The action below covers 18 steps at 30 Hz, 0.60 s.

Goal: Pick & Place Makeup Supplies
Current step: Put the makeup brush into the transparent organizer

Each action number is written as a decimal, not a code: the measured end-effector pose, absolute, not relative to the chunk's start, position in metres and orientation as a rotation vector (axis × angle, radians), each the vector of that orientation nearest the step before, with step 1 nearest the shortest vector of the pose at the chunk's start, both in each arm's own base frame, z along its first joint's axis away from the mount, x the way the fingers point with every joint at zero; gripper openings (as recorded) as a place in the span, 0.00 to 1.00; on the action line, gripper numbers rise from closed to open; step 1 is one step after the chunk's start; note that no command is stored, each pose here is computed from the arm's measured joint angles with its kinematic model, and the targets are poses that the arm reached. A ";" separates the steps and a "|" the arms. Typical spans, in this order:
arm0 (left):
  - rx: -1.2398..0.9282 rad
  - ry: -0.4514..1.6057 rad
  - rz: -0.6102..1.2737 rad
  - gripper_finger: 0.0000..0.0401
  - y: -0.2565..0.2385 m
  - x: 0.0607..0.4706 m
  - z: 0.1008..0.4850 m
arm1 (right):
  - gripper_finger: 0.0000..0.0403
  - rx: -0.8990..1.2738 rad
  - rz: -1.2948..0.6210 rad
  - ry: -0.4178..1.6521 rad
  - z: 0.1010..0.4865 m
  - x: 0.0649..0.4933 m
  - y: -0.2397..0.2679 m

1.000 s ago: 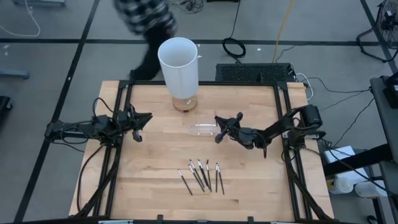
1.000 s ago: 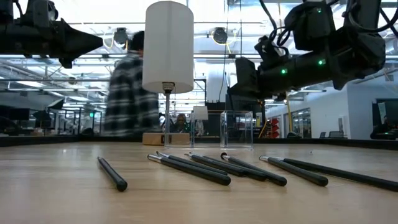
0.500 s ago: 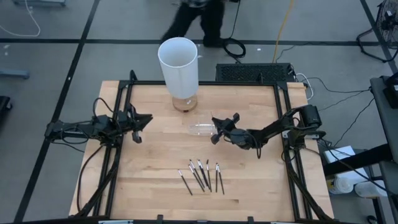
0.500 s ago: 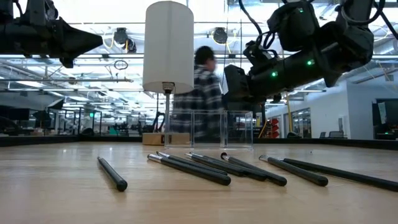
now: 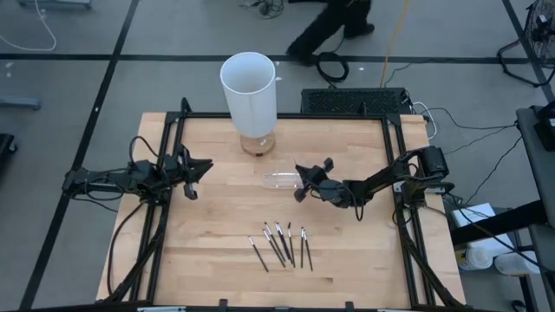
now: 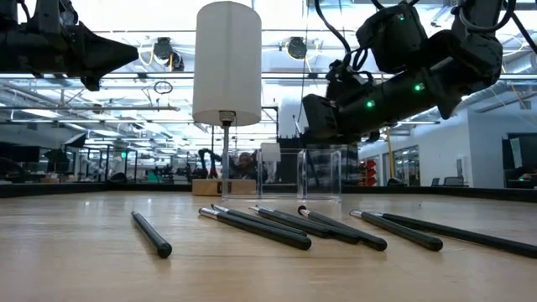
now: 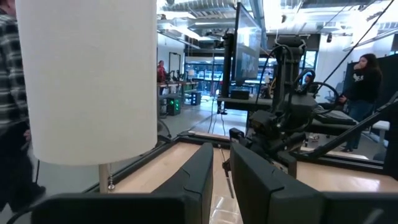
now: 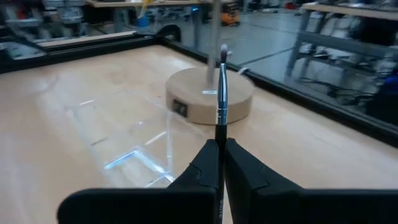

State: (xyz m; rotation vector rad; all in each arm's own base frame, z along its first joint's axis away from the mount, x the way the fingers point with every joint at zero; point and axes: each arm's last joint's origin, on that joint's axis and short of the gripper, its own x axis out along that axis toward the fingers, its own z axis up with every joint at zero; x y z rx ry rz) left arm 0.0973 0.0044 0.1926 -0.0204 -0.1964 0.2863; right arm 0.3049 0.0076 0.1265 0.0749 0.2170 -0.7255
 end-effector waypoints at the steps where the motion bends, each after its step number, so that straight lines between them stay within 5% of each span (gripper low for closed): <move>1: -0.017 -0.196 0.287 0.16 0.004 0.097 0.193 | 0.01 0.078 -0.707 0.220 0.126 0.305 0.008; 18: -0.022 -0.199 0.286 0.16 0.004 0.097 0.193 | 0.23 0.098 -0.742 0.190 0.129 0.305 0.008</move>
